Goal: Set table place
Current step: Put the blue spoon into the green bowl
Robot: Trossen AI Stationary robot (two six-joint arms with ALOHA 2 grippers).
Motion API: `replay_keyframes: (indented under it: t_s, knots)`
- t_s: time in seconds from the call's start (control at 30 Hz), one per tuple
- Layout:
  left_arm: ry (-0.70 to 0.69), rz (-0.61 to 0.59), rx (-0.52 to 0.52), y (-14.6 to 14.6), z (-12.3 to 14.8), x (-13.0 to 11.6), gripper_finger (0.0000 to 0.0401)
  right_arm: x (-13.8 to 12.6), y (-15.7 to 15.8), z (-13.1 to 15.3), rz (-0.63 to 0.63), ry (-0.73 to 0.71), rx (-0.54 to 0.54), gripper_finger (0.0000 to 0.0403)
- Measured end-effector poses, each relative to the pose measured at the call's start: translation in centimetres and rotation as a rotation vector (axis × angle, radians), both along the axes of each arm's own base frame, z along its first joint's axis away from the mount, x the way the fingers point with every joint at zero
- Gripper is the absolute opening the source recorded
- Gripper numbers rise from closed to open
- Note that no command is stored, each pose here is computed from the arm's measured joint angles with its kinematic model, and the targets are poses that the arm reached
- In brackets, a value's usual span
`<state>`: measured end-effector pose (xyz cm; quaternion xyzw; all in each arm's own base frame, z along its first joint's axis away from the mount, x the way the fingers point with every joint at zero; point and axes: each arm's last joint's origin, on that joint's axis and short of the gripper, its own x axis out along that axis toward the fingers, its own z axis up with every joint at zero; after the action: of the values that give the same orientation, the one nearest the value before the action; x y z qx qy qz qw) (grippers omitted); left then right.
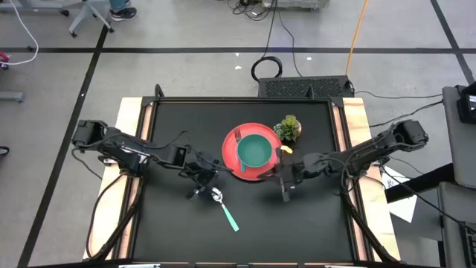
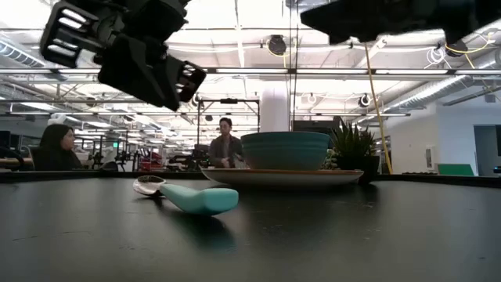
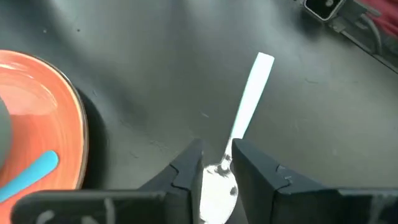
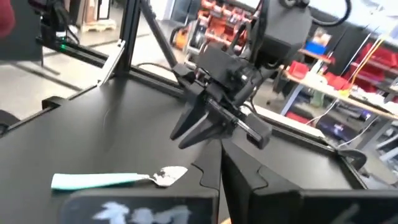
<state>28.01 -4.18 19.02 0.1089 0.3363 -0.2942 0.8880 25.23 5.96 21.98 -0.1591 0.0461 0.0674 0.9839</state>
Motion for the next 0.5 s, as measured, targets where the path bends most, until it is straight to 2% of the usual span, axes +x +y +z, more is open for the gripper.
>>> replay_keyframes:
  t_s: [0.2,0.37,0.43,0.5]
  knots:
    - [0.015,-0.065,0.024,-0.4,-0.1,1.1,0.0141,-1.6,-0.5,-1.0,-0.008,-0.105,0.027,0.0000]
    - [0.029,-0.119,0.061,-1.0,-0.6,1.8,0.0187,-2.1,-0.7,-1.6,-0.013,-0.117,0.033,0.0000]
    - [0.008,-0.139,0.071,-1.4,-0.6,2.5,0.0200,-2.1,-0.8,-1.6,-0.018,-0.121,0.041,0.0000]
    - [0.049,-0.147,0.072,-1.7,-0.8,2.8,0.0207,-2.2,-1.0,-1.4,-0.026,-0.128,0.054,0.0000]
